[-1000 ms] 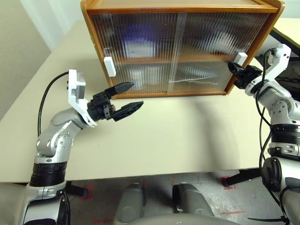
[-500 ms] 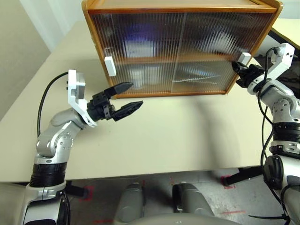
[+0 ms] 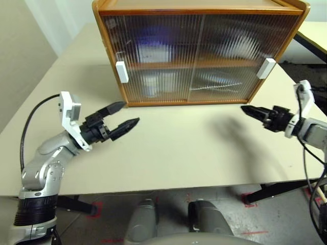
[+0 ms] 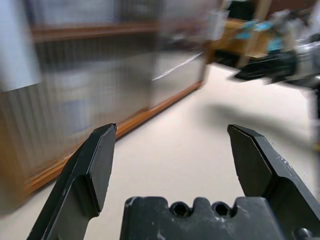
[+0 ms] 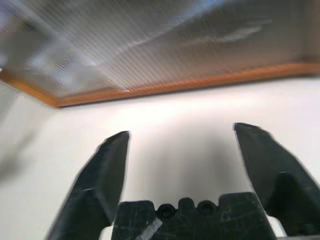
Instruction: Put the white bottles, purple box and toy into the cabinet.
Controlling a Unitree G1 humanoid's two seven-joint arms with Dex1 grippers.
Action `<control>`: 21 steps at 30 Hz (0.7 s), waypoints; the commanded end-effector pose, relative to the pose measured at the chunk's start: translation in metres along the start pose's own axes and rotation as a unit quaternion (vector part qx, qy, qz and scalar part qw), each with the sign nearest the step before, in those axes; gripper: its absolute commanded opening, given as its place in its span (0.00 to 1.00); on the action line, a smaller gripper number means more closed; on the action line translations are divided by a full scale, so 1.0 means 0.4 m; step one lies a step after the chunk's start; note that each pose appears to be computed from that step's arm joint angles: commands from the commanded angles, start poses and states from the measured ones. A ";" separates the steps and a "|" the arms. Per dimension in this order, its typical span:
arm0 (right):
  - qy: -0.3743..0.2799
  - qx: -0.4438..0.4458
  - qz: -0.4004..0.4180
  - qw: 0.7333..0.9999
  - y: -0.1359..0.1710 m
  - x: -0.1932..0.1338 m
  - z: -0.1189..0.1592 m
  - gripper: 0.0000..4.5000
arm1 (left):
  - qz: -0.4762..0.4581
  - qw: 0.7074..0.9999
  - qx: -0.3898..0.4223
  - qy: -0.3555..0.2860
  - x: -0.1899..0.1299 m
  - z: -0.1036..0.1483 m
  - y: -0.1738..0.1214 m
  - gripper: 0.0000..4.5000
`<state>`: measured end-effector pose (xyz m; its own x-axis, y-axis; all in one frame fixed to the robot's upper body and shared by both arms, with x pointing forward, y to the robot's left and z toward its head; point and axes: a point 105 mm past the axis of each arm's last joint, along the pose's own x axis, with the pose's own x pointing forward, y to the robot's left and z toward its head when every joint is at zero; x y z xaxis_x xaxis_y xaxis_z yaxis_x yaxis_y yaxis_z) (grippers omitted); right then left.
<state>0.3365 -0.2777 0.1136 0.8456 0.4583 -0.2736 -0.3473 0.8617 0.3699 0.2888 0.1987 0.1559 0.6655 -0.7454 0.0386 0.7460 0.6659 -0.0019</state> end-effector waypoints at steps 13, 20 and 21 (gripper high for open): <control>-0.212 -0.120 -0.183 0.952 -0.224 -0.056 -0.003 0.99 | 0.380 0.920 0.000 0.099 -0.155 -0.164 0.242 1.00; -0.221 -0.101 -0.150 0.958 -0.213 -0.050 -0.025 0.99 | 0.402 0.911 0.031 0.089 -0.142 -0.164 0.260 1.00; -0.219 -0.098 -0.154 0.958 -0.218 -0.056 -0.028 0.99 | 0.402 0.912 0.031 0.082 -0.129 -0.168 0.255 1.00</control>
<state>0.3455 -0.3570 0.0770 0.9937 0.0876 0.0700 -0.0972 0.9841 0.1483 0.3295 0.3097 0.0931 0.9951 -0.0055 -0.0986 0.0146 0.9957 0.0916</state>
